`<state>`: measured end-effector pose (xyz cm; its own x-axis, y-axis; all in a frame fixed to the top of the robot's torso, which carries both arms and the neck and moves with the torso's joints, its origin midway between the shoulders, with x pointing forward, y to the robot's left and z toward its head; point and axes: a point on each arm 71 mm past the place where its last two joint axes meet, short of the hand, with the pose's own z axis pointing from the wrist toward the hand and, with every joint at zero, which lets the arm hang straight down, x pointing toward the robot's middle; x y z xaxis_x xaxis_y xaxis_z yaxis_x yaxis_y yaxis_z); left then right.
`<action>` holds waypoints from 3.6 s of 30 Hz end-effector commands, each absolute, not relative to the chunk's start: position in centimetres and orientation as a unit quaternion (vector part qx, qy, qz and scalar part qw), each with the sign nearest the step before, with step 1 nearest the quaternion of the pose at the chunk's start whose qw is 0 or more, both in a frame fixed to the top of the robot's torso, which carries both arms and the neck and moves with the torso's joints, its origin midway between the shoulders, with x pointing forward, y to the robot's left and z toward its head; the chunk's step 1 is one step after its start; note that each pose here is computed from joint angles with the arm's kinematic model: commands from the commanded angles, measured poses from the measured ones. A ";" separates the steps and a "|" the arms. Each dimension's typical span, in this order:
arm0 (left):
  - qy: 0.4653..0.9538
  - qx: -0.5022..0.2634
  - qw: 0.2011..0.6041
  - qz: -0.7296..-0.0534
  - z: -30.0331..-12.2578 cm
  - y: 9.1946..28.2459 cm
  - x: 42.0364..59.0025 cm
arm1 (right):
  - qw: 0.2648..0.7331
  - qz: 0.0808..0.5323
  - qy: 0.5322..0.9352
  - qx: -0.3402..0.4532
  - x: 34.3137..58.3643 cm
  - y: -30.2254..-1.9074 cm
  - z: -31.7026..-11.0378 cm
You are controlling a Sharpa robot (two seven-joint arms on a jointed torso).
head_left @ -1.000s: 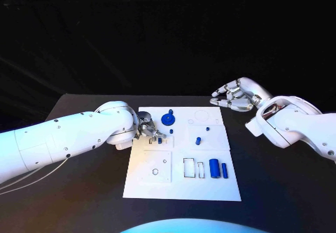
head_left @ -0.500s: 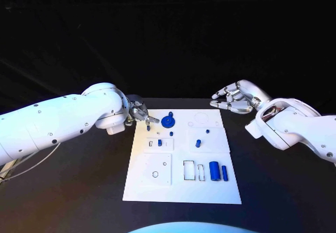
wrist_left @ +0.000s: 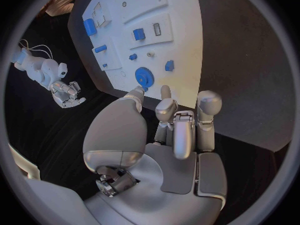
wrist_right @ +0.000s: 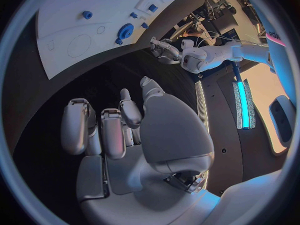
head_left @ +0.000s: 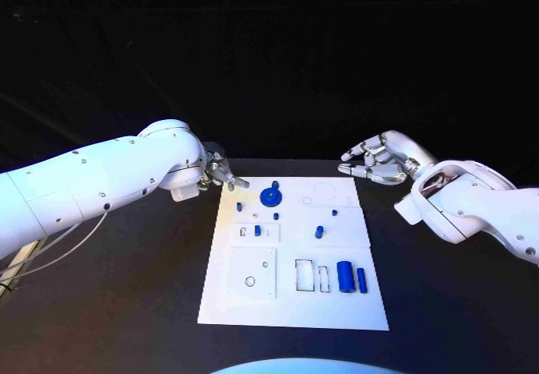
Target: Assemble the parts on the task board
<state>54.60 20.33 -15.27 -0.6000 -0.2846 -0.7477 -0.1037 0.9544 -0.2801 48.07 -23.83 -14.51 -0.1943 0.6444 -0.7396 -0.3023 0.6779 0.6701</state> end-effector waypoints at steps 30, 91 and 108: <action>0.914 -0.095 0.386 -0.075 -18.8 19.8 55.7 | 0.618 0.387 0.674 0.117 48.0 -23.3 -14.6; 0.923 -0.115 0.351 -0.105 -20.0 19.1 55.4 | 0.617 0.389 0.674 0.115 48.0 -23.1 -14.5; 0.910 -0.144 0.357 -0.156 -19.1 20.5 53.3 | 0.619 0.388 0.673 0.117 48.0 -23.4 -14.5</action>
<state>53.46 20.92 -19.33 -0.7195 -0.3282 -0.6120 -0.1467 0.9332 -0.3280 48.02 -23.43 -14.54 -0.2027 0.6435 -0.7381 -0.3109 0.6725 0.6717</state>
